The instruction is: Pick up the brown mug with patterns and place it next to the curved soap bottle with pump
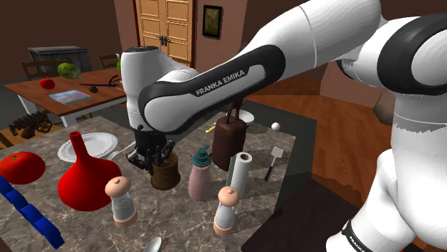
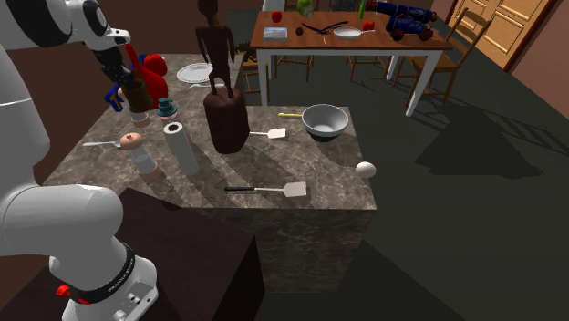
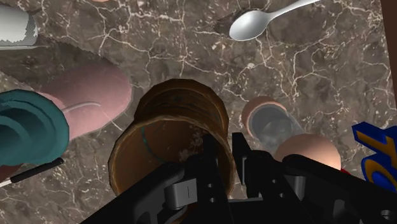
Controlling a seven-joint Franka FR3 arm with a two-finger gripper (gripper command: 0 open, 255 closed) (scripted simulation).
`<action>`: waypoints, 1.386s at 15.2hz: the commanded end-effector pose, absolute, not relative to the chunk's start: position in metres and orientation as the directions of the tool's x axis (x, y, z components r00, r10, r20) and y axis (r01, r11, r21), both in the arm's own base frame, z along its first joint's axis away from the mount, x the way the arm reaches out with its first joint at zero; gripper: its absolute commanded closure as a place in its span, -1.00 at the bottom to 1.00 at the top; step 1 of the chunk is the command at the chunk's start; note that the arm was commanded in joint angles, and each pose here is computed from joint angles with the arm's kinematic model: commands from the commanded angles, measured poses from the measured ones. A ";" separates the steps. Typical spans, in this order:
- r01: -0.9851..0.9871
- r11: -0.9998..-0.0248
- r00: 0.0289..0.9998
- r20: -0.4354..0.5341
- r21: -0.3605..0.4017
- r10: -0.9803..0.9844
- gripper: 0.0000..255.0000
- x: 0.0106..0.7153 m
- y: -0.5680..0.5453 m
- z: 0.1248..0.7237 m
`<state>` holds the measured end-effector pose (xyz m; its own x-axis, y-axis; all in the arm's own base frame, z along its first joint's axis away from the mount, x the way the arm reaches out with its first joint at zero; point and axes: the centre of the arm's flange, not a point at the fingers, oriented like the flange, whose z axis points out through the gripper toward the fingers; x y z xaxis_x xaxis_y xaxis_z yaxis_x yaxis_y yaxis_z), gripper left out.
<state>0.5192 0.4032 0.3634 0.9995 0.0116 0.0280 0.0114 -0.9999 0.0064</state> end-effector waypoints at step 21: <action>0.011 -1.000 1.000 0.029 0.006 0.011 1.00 0.519 0.403 0.247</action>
<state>0.5186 0.4027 0.2514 0.9995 0.0115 0.0282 0.0114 -0.9999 0.0065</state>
